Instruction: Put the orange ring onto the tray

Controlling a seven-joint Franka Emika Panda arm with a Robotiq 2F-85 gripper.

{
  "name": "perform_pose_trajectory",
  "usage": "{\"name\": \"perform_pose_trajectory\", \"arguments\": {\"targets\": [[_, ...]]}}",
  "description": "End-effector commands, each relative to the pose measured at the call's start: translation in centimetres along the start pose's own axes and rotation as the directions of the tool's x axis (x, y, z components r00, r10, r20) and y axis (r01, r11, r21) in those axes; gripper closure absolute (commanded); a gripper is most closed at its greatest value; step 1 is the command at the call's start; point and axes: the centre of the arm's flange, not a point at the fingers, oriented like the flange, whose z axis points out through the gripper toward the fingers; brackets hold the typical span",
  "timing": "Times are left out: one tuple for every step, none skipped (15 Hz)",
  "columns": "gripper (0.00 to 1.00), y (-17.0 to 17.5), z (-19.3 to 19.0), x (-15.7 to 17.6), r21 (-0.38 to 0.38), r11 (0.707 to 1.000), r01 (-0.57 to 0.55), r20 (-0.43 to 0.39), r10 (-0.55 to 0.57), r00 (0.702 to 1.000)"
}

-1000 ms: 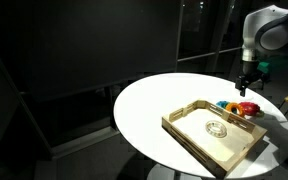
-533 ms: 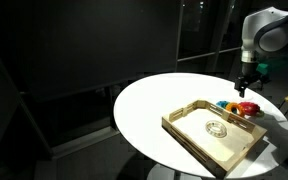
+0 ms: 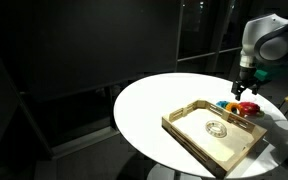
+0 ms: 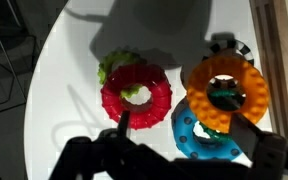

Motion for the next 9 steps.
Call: {"name": "perform_pose_trajectory", "arguments": {"targets": [[0.0,0.2,1.1,-0.3,0.021,0.999,0.026,-0.003,-0.026,1.0],[0.0,0.2,1.5,-0.4,0.023,0.999,0.031,0.003,-0.031,1.0],[0.0,0.2,1.9,-0.5,0.023,0.999,0.038,0.008,-0.038,0.999],[0.0,0.1,2.2,-0.6,0.022,0.999,0.042,0.015,-0.042,0.999],[0.0,0.1,2.5,-0.6,0.024,0.999,0.048,0.018,-0.049,0.999],[0.0,0.1,2.8,-0.6,0.022,0.998,0.054,0.019,-0.055,0.998],[0.0,0.0,3.0,-0.5,0.022,0.998,0.059,0.019,-0.059,0.998],[0.0,0.0,3.3,-0.4,0.022,0.998,0.062,0.015,-0.063,0.998],[0.0,-0.1,3.5,-0.2,0.022,0.998,0.065,0.012,-0.065,0.998]]}}
